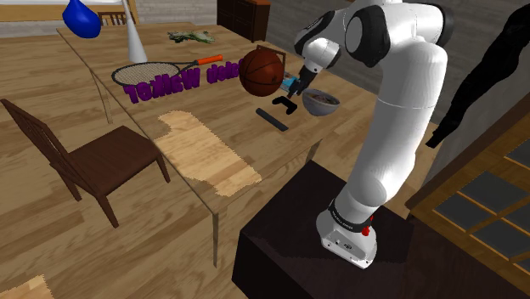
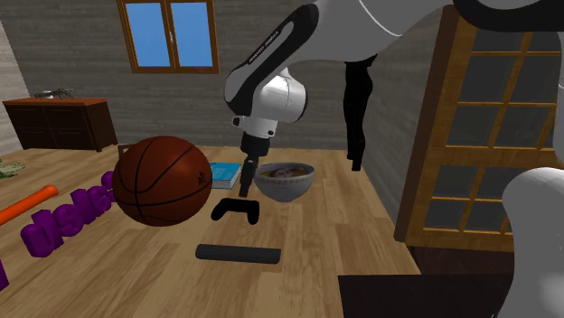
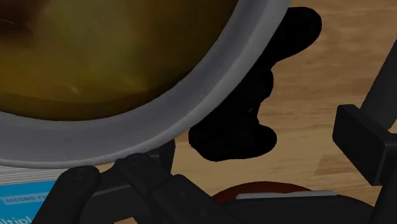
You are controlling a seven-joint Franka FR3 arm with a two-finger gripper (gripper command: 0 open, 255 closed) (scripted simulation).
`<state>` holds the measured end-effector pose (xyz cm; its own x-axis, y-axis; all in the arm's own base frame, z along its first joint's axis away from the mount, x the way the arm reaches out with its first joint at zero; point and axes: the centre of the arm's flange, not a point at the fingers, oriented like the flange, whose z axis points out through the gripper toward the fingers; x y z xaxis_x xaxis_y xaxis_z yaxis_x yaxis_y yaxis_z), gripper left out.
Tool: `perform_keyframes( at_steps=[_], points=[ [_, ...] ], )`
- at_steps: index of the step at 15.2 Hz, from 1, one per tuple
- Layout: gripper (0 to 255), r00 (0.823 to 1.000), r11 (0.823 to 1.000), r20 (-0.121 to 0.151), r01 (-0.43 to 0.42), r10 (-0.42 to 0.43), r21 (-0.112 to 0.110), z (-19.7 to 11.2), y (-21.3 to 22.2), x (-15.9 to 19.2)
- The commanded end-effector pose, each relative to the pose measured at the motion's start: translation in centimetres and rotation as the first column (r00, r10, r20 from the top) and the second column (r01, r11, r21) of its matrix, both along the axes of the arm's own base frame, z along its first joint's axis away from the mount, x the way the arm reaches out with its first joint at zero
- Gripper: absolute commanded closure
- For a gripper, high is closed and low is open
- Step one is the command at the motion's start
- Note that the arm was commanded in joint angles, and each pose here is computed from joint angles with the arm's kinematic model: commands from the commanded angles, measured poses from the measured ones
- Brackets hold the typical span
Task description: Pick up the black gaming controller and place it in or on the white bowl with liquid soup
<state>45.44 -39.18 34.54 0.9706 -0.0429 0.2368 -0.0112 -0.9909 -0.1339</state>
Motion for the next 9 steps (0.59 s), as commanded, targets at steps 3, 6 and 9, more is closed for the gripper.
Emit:
perform_keyframes(
  at_steps=[3, 6, 9],
  points=[
    [0, 1.000, 1.000, -0.002, 0.002, -0.002, 0.003, -2.4, -0.2, 0.4],
    [0, 1.000, 1.000, -0.002, 0.002, -0.002, 0.003, -4.2, 0.1, 0.9],
    [0, 1.000, 1.000, -0.002, 0.002, -0.002, 0.003, -4.2, 0.1, 0.9]
  ],
)
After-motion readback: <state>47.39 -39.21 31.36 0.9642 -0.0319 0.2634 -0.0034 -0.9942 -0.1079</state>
